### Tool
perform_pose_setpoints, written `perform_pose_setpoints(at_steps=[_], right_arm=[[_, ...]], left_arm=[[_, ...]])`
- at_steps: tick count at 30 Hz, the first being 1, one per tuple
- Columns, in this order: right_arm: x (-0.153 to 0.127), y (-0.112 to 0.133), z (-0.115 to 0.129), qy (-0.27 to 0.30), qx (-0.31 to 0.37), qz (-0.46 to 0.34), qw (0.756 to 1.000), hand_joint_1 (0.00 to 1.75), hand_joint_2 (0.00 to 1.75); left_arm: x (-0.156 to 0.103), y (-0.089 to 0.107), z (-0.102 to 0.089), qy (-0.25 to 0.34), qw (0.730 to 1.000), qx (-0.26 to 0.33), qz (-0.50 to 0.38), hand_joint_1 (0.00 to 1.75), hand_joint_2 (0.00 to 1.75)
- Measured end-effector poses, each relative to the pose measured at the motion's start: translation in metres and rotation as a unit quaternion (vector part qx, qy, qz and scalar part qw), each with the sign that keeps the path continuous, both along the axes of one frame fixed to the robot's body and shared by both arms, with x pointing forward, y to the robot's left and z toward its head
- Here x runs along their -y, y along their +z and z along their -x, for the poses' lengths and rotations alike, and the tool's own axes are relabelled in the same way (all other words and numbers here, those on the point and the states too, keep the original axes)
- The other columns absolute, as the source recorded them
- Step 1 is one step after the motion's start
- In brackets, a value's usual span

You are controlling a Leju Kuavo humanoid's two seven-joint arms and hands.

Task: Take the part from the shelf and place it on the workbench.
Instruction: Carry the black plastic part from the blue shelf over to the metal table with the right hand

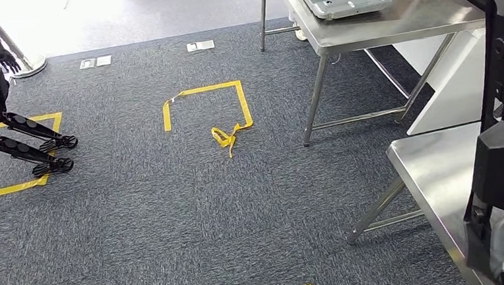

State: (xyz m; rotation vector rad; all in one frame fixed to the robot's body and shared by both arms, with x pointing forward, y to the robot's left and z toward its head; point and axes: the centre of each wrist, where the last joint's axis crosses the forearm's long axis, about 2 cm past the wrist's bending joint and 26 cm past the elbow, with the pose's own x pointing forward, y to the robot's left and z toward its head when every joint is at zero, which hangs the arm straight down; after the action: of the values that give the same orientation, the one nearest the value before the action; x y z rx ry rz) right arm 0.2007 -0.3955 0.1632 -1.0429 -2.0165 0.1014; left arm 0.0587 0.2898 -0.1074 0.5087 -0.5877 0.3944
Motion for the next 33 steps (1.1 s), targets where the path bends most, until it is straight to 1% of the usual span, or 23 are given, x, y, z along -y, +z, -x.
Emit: perform_pose_setpoints(at_steps=[2, 4, 6, 11, 15, 28, 33], right_arm=[[0.005, 0.004, 0.042, -0.032, -0.003, 0.008, 0.999, 1.75, 1.75], [0.010, 0.015, 0.073, -0.068, 0.000, 0.025, 0.997, 1.75, 1.75], [0.013, 0.018, 0.081, -0.087, 0.000, 0.035, 0.996, 1.75, 1.75], [0.028, 0.025, 0.089, -0.124, 0.004, 0.046, 0.991, 1.75, 1.75], [0.035, 0.028, 0.094, -0.144, 0.008, 0.049, 0.988, 1.75, 1.75], [0.038, 0.030, 0.096, -0.160, 0.014, 0.054, 0.986, 1.75, 1.75], [0.053, 0.039, 0.096, -0.193, 0.023, 0.087, 0.977, 1.75, 1.75]], left_arm=[[0.006, 0.002, -0.011, -0.044, 0.999, 0.003, 0.014, 0.00, 1.75], [0.010, 0.003, -0.021, -0.074, 0.997, 0.005, 0.023, 0.00, 1.75], [0.011, 0.003, -0.021, -0.077, 0.997, 0.005, 0.025, 0.00, 1.75], [0.014, 0.003, -0.021, -0.076, 0.997, 0.007, 0.027, 0.00, 1.75], [0.015, 0.004, -0.024, -0.075, 0.997, 0.010, 0.029, 0.00, 1.75], [0.017, 0.003, -0.020, -0.076, 0.997, 0.007, 0.033, 0.00, 1.75], [0.016, 0.003, -0.018, -0.075, 0.997, 0.004, 0.030, 0.00, 1.75]])
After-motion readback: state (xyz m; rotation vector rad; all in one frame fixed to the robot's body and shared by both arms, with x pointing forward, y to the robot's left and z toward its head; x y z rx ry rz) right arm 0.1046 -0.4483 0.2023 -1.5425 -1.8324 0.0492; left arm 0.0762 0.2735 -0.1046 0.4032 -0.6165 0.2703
